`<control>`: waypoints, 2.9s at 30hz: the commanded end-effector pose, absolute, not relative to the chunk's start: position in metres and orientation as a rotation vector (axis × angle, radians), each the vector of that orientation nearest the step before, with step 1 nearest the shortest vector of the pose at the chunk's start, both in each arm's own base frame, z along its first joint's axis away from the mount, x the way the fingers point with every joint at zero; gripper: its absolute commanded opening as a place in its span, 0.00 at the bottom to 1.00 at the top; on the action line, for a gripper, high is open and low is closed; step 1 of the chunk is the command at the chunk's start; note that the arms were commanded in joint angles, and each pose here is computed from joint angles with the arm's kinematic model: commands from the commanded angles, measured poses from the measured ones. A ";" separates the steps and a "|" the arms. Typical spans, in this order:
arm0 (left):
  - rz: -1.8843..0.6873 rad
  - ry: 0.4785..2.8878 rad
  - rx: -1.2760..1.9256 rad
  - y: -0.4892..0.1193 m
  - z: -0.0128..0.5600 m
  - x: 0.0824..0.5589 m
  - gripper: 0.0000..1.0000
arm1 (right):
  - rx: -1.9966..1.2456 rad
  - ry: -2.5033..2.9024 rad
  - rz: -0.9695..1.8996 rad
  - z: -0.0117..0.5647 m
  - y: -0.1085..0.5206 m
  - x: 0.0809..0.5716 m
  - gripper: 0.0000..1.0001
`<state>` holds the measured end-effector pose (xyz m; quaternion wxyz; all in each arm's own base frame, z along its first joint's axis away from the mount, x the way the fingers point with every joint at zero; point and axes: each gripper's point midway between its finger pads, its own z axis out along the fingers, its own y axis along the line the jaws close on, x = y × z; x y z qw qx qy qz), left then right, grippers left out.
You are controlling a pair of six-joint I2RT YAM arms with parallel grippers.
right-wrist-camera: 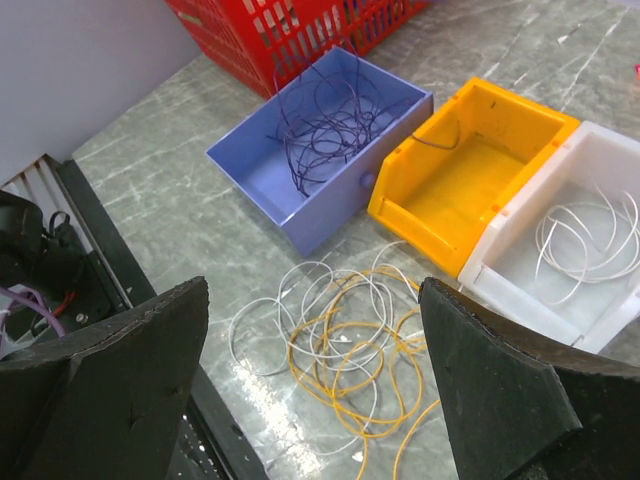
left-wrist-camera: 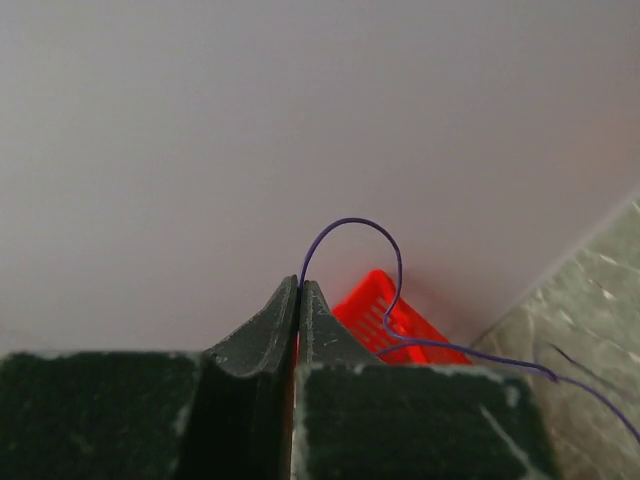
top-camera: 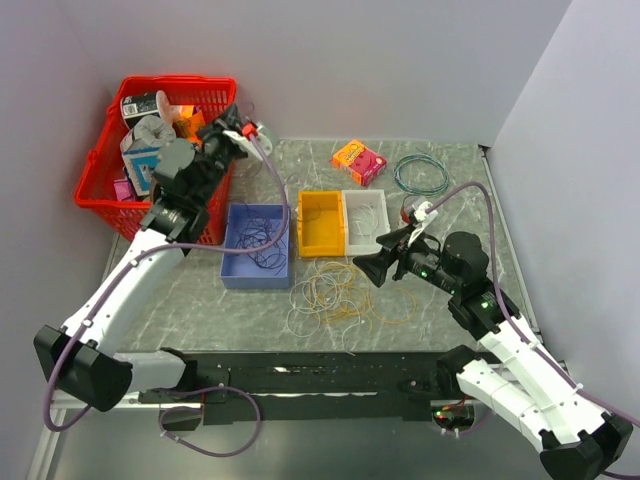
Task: Untangle the cables
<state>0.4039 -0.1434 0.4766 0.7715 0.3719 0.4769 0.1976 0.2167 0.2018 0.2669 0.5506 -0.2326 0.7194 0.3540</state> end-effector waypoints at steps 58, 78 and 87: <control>-0.019 1.750 1.091 -0.140 0.181 0.341 0.76 | -0.478 1.947 0.758 0.203 0.192 0.225 0.92; -0.298 1.526 1.036 -0.164 0.208 0.274 0.99 | -0.563 2.264 0.585 0.106 0.239 0.292 0.66; -0.320 1.559 0.820 -0.153 0.184 0.274 0.99 | -0.693 2.353 0.492 0.072 0.257 0.300 0.57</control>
